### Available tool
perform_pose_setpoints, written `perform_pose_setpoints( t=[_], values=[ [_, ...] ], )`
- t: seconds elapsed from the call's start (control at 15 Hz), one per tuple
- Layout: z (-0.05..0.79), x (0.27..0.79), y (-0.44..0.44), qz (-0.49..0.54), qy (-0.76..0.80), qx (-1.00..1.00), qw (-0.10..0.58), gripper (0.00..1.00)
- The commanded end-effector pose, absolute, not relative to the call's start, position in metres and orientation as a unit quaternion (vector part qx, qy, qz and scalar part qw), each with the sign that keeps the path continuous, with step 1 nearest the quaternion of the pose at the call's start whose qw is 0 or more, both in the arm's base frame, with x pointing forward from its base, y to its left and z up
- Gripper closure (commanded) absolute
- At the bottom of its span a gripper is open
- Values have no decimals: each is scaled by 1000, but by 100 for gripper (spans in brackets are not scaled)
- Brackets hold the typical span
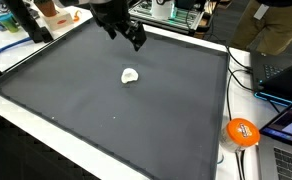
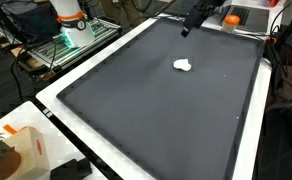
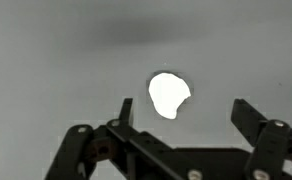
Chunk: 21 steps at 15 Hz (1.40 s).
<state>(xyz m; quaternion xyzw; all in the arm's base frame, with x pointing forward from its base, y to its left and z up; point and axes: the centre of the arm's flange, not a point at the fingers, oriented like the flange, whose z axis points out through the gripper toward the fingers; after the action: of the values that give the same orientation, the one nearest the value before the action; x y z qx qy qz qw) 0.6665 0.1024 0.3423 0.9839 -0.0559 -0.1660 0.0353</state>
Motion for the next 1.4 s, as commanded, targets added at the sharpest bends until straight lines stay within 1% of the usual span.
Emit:
perform_pose_setpoints(
  t=[0.0, 0.2, 0.4, 0.8, 1.33],
  values=[
    [321, 720, 89, -228, -30, 972, 41, 0],
    [307, 742, 81, -254, -15, 967, 25, 0],
    [289, 759, 86, -260, 1, 966, -5, 0],
    [257, 768, 106, -295, 8, 955, -36, 0],
    [230, 767, 120, -316, -7, 949, -12, 0]
  ],
)
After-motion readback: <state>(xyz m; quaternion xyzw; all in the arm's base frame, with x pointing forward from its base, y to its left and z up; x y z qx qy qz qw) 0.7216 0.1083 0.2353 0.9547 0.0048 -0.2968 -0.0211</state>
